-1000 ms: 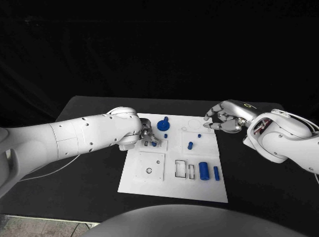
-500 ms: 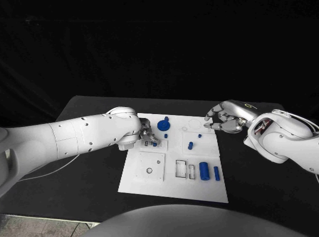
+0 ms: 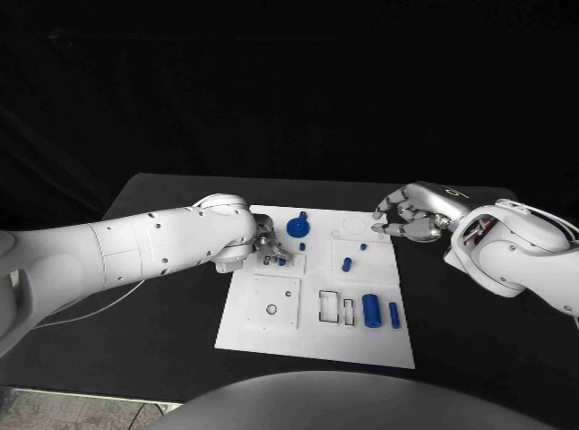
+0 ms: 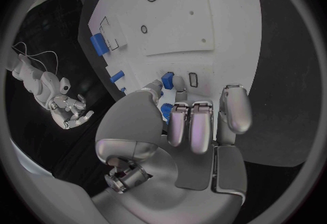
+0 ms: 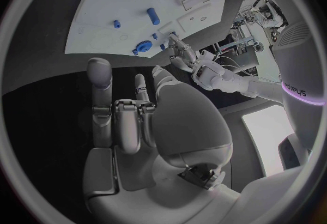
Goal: Assemble the parts on the task board
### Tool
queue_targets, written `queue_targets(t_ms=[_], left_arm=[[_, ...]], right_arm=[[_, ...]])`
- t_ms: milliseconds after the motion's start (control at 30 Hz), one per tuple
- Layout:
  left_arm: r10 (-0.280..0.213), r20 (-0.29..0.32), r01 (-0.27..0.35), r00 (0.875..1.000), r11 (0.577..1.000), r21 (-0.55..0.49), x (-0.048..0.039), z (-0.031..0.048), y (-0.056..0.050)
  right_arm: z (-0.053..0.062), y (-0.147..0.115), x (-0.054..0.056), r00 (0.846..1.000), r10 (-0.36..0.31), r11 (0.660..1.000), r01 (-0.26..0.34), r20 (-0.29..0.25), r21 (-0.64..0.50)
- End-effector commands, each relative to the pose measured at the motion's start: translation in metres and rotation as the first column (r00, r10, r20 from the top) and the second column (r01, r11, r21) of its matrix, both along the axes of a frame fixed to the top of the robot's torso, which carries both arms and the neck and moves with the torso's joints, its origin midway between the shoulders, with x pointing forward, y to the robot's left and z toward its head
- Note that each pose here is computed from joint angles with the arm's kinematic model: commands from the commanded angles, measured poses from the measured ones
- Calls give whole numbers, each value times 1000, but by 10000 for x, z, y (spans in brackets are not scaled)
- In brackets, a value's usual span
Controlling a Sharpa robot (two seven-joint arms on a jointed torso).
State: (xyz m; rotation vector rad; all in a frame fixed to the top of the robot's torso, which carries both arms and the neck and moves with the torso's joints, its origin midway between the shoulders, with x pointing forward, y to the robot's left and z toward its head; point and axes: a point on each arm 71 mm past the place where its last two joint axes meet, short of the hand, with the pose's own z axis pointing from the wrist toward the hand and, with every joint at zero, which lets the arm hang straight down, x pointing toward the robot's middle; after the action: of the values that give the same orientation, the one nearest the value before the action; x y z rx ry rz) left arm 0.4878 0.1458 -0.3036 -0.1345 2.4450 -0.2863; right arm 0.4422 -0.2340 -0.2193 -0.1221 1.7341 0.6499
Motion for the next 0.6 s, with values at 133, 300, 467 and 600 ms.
queue_targets(t_ms=[133, 300, 467, 600], left_arm=[[1, 48, 1, 999, 999, -42, 3, 98, 14], [10, 98, -4, 995, 998, -63, 93, 350, 61], [26, 133, -19, 991, 998, -55, 201, 566, 141], [30, 130, -26, 991, 999, -32, 265, 645, 221]], right_arm=[[-3, -18, 1, 1000, -5, 1000, 5, -1, -3], [-6, -30, 8, 1000, -9, 1000, 9, 1, -4], [-13, -33, 13, 1000, -10, 1000, 10, 0, -5], [-18, -36, 16, 1000, -11, 1000, 11, -1, -4]])
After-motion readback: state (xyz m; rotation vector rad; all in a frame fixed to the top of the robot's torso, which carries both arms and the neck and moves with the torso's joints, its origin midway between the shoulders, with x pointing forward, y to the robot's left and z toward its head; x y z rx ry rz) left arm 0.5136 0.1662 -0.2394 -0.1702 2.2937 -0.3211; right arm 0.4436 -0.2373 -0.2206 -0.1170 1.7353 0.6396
